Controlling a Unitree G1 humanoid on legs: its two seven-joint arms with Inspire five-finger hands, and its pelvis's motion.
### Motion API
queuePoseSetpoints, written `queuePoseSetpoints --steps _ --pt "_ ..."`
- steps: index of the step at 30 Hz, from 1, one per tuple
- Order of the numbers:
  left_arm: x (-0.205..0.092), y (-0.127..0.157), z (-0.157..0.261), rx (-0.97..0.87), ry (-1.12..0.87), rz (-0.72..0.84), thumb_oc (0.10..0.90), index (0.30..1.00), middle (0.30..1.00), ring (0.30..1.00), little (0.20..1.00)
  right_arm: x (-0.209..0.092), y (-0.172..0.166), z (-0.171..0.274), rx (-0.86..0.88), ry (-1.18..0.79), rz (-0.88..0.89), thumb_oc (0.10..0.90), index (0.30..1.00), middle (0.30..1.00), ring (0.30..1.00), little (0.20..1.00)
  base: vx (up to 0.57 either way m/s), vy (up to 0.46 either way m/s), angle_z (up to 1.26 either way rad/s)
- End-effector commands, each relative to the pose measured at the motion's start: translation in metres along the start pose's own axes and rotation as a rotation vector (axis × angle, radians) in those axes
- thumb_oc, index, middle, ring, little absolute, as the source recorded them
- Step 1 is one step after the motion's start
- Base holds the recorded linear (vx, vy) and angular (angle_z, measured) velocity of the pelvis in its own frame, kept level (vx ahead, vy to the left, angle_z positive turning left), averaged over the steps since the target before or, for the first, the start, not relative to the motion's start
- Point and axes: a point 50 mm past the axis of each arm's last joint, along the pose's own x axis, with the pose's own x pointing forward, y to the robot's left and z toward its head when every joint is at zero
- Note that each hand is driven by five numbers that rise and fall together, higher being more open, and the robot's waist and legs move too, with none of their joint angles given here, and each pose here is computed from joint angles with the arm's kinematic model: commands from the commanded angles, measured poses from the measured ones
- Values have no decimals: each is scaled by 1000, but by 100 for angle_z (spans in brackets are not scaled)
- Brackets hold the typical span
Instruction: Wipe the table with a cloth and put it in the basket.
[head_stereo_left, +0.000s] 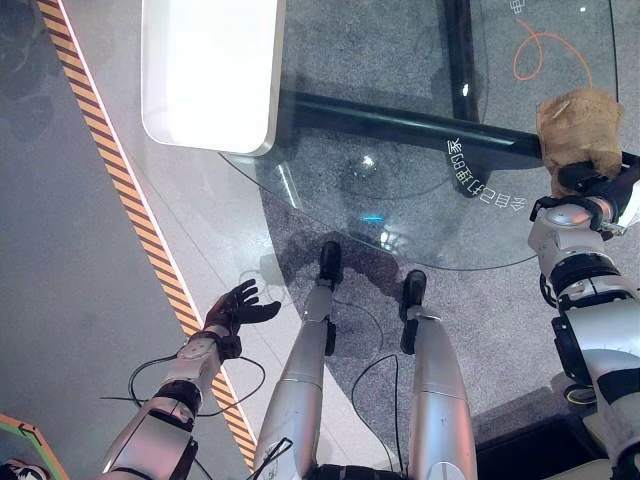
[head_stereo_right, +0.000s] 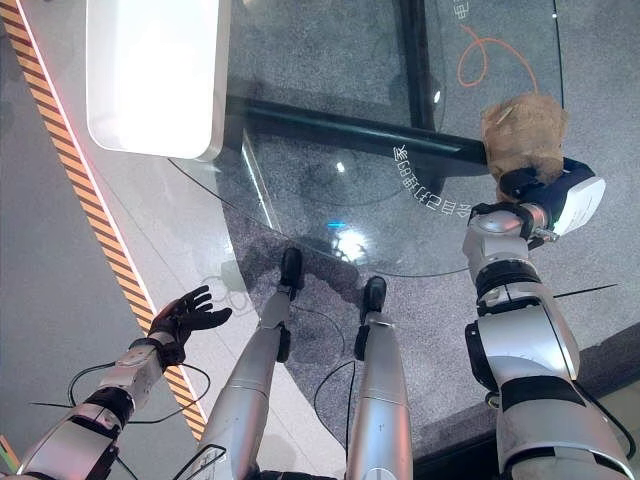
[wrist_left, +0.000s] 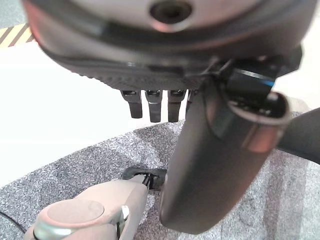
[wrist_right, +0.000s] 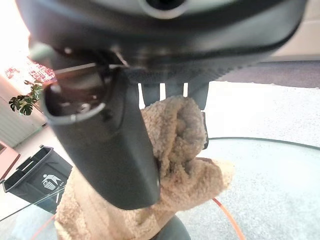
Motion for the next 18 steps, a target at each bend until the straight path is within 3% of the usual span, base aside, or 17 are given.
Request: queuePoseSetpoints --steps 1,8,18 --pt "-6 28 -5 -25 30 103 800 900 900 900 900 22 -31 44 44 -259 -54 100 300 300 300 200 0 0 0" --pt "-5 20 -7 -22 23 90 800 900 900 900 900 -17 15 85 -71 -524 197 100 300 300 300 200 0 0 0" --pt "-6 8 -15 -17 23 56 800 900 900 900 900 -68 55 102 -212 -755 443 100 300 300 300 200 0 0 0"
